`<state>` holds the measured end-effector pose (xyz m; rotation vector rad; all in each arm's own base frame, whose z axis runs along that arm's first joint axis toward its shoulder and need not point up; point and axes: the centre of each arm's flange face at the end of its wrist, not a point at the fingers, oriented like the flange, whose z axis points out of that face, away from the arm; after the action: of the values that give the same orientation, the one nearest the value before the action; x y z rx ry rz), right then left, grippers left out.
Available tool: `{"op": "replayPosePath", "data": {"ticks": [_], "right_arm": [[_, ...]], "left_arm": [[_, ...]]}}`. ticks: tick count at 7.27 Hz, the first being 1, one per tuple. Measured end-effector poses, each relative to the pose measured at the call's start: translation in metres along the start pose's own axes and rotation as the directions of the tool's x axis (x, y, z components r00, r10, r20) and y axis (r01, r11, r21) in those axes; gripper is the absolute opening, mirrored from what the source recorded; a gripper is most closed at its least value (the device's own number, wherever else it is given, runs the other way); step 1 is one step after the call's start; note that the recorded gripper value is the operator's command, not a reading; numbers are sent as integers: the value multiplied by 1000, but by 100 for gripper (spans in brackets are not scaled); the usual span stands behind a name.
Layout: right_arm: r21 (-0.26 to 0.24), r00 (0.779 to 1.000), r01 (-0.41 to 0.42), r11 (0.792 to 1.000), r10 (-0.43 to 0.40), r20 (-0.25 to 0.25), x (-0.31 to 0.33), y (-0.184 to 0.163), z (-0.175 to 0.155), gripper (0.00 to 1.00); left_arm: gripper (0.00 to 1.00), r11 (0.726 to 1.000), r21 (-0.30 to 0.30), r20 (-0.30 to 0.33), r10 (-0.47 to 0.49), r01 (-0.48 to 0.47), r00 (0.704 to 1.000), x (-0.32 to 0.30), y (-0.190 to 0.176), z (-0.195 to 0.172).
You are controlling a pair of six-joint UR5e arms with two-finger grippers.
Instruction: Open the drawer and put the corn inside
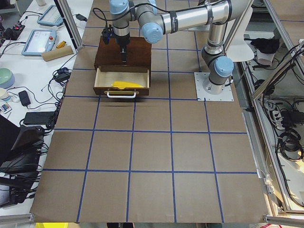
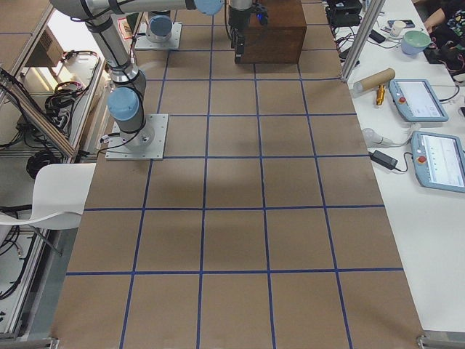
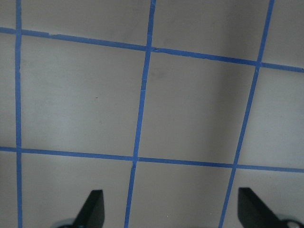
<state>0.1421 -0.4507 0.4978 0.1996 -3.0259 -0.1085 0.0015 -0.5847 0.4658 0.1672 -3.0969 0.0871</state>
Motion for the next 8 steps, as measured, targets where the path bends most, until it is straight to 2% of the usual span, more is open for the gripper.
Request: {"op": "replayPosePath", "data": {"ticks": [2, 4, 8], "right_arm": [[0, 1000, 0, 1000, 0, 0, 0, 0, 0, 100], [0, 1000, 0, 1000, 0, 0, 0, 0, 0, 100], [0, 1000, -1, 1000, 1, 0, 0, 0, 0, 100]], "left_arm": [[100, 999, 27, -6, -31, 31, 1000, 67, 23, -20], [100, 999, 39, -10, -5, 5, 1000, 114, 46, -30], [100, 1000, 19, -10, 21, -21, 1000, 129, 69, -33]]}}
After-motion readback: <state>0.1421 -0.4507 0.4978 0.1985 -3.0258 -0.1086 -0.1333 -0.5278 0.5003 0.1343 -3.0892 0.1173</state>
